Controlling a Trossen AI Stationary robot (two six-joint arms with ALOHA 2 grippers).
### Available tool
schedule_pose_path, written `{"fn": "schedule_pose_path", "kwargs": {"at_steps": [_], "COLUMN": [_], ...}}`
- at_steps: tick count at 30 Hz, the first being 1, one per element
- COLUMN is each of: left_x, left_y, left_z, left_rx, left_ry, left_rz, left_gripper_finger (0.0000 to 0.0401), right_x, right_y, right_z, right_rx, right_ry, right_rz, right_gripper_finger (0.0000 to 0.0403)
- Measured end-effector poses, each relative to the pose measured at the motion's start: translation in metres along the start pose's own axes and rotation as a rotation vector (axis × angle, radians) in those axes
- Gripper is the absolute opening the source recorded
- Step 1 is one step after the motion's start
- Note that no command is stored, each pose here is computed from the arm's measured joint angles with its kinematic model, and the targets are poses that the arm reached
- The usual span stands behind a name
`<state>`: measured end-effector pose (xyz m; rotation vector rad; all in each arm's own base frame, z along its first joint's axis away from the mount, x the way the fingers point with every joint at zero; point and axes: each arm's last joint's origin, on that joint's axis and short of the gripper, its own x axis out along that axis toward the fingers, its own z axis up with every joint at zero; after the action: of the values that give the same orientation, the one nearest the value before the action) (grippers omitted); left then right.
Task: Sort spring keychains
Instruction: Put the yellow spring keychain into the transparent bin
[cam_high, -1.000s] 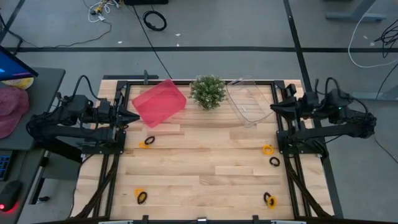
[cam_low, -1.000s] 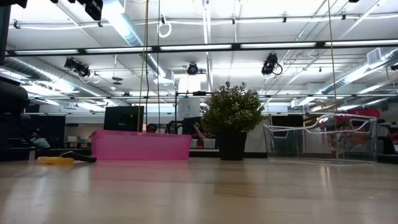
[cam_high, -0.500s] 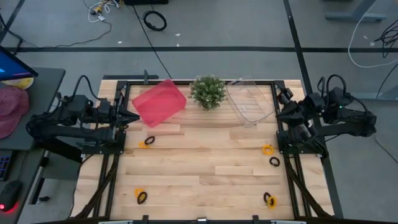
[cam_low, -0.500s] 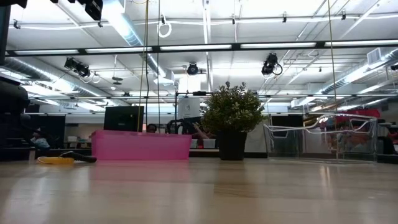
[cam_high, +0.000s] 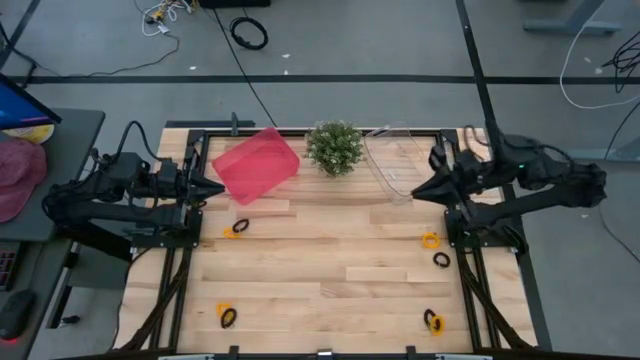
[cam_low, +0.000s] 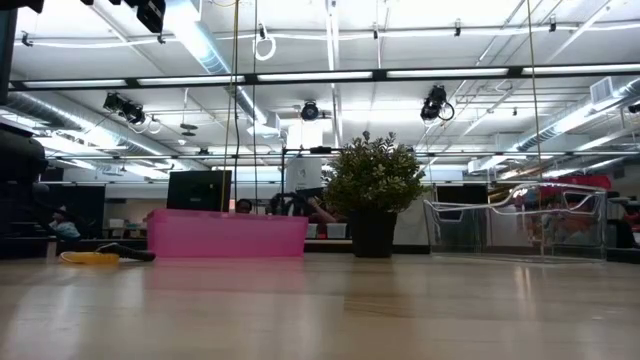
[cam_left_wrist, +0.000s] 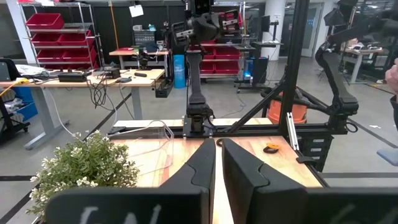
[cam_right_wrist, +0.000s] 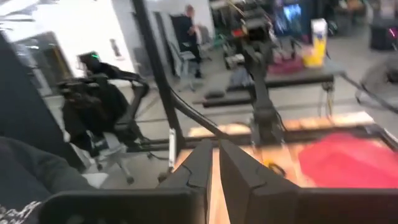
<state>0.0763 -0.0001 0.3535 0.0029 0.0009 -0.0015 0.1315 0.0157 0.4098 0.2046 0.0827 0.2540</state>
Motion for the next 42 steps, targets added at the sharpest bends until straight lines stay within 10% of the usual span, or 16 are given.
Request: {"fn": "schedule_pose_path", "kwargs": {"at_steps": [22,42], "left_x": [0.000,0.000], "left_y": [0.000,0.000], "left_z": [0.000,0.000], "left_rx": [0.000,0.000], "left_ry": [0.000,0.000], "left_rz": [0.000,0.000], "left_gripper_finger": [0.0030,0.0030], "right_x": [0.047,0.047], "right_y": [0.033,0.020], "right_z": [-0.014,-0.122], "right_rx": [0.272,0.596], "right_ry": [0.464,0.953], "right_rz": [-0.399,-0.918], "right_gripper_finger": [0.0036,0.0036]}}
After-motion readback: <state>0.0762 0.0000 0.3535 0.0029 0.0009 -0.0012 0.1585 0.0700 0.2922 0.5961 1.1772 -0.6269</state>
